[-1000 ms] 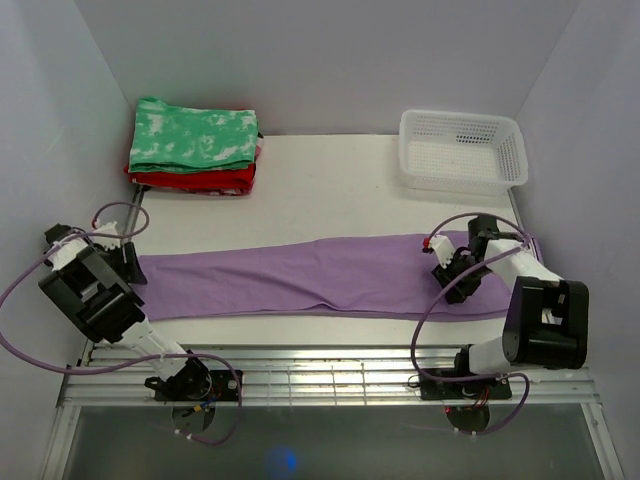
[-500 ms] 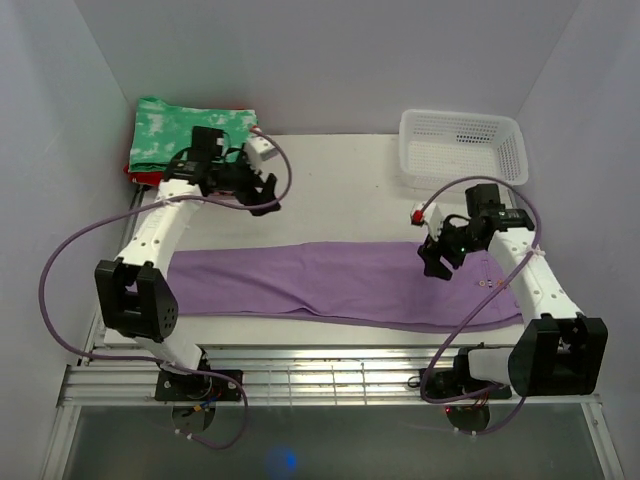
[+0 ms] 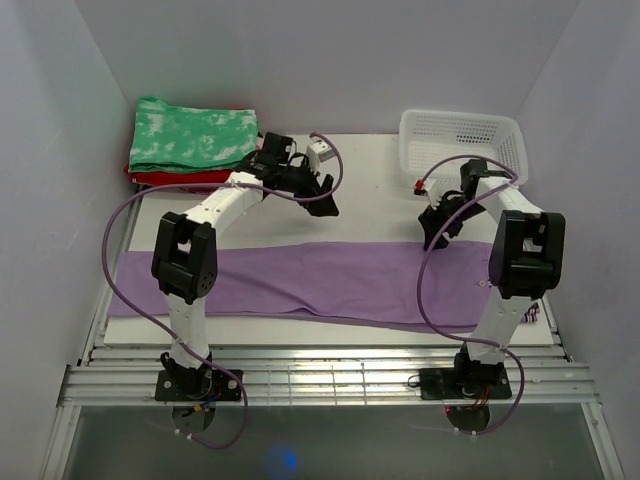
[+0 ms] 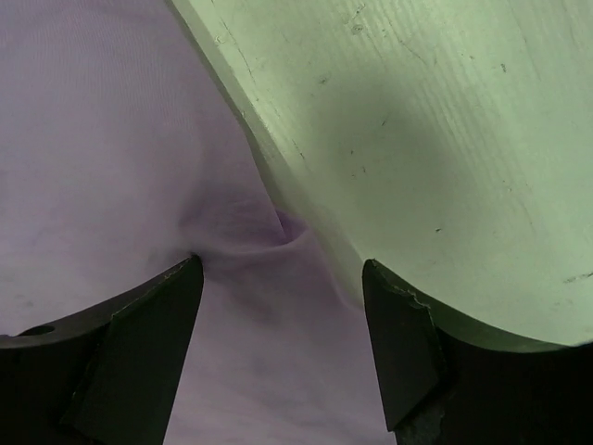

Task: Fold and stack the trousers
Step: Fold the trousers

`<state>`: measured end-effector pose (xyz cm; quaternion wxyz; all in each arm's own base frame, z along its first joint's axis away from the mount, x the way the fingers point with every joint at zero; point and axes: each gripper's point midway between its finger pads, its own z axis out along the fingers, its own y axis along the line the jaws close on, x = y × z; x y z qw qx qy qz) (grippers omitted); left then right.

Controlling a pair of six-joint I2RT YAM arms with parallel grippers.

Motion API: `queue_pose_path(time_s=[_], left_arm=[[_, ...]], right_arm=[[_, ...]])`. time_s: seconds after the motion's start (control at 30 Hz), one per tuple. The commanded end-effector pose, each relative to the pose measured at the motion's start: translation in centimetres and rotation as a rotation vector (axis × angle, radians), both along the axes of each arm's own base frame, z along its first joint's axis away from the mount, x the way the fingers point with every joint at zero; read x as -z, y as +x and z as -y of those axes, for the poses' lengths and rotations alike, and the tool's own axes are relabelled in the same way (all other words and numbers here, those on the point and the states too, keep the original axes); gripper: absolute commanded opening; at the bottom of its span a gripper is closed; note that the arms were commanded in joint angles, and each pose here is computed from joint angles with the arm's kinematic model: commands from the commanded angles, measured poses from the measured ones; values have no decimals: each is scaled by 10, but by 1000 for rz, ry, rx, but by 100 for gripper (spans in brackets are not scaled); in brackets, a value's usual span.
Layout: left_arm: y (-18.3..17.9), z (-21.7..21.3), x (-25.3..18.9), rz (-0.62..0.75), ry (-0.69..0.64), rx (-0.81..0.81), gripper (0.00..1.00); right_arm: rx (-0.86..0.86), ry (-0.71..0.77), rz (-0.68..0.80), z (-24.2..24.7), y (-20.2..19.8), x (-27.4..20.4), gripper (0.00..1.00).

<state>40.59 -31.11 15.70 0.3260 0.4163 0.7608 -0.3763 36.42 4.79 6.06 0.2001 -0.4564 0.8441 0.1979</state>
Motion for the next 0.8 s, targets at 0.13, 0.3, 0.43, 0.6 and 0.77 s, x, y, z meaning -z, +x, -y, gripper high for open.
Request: queue_pose_path(time_s=[0.13, 0.3, 0.43, 0.6, 0.77], left_arm=[[14, 26, -38, -18, -142, -16, 98], [19, 34, -29, -137, -159, -49, 98], [30, 49, -8, -107, -55, -67, 98], [14, 71, -11, -15, -49, -40, 98], [-21, 107, 9, 0, 26, -1, 98]], right_arm=[[-133, 32, 26, -12, -22, 4, 54], [-203, 28, 96, -17, -49, 2, 13], [-221, 20, 204, -18, -53, -12, 8], [-187, -37, 382, -14, -56, -14, 8], [-228, -193, 627, -17, -54, -15, 8]])
